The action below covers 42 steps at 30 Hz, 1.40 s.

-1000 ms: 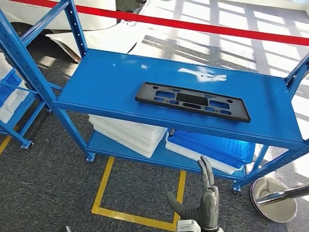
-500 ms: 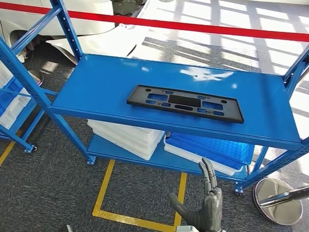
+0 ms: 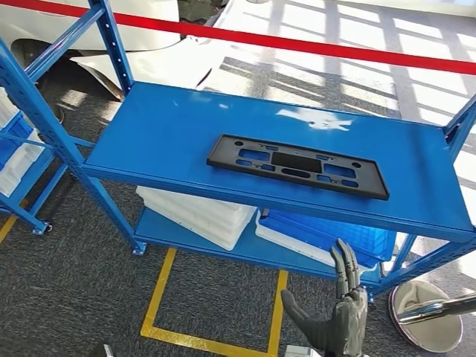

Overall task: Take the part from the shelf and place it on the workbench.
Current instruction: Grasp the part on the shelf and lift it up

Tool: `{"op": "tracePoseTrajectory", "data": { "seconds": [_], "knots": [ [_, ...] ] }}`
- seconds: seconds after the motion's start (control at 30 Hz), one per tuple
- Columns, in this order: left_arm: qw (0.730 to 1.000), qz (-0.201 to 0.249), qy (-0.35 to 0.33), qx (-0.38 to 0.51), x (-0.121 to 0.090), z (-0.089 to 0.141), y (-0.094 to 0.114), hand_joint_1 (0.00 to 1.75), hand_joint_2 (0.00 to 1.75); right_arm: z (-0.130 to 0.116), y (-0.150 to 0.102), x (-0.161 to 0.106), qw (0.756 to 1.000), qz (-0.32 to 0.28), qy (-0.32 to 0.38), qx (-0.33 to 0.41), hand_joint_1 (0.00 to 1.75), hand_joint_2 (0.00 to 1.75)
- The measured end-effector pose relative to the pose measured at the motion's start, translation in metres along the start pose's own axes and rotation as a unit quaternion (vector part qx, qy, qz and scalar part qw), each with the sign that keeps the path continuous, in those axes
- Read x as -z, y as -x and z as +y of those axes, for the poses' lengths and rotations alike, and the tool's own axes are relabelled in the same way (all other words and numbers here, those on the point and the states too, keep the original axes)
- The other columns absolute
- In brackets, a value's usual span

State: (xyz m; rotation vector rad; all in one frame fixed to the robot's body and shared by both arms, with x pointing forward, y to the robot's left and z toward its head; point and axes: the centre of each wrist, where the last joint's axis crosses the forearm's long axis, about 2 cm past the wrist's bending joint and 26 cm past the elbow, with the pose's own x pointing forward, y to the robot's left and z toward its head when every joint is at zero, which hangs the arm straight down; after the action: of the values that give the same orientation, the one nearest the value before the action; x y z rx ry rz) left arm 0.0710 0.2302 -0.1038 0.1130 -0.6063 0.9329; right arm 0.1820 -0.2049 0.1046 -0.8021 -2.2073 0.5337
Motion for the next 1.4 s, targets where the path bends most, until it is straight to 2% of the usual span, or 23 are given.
{"op": "tracePoseTrajectory", "data": {
  "seconds": [0.57, 1.4],
  "knots": [
    [1.0, 0.002, 0.002, -0.001, 0.0, 0.0, 0.0, 0.0, 0.0, -0.028, 0.015, 0.005, 0.997, -0.009, 0.026, -0.072, 0.0, 1.75],
    [1.0, 0.003, 0.011, 0.004, 0.0, -0.003, -0.001, 0.0, 0.0, -0.037, 0.03, 0.006, 0.996, 0.006, 0.026, -0.088, 0.0, 1.75]
  ]
}}
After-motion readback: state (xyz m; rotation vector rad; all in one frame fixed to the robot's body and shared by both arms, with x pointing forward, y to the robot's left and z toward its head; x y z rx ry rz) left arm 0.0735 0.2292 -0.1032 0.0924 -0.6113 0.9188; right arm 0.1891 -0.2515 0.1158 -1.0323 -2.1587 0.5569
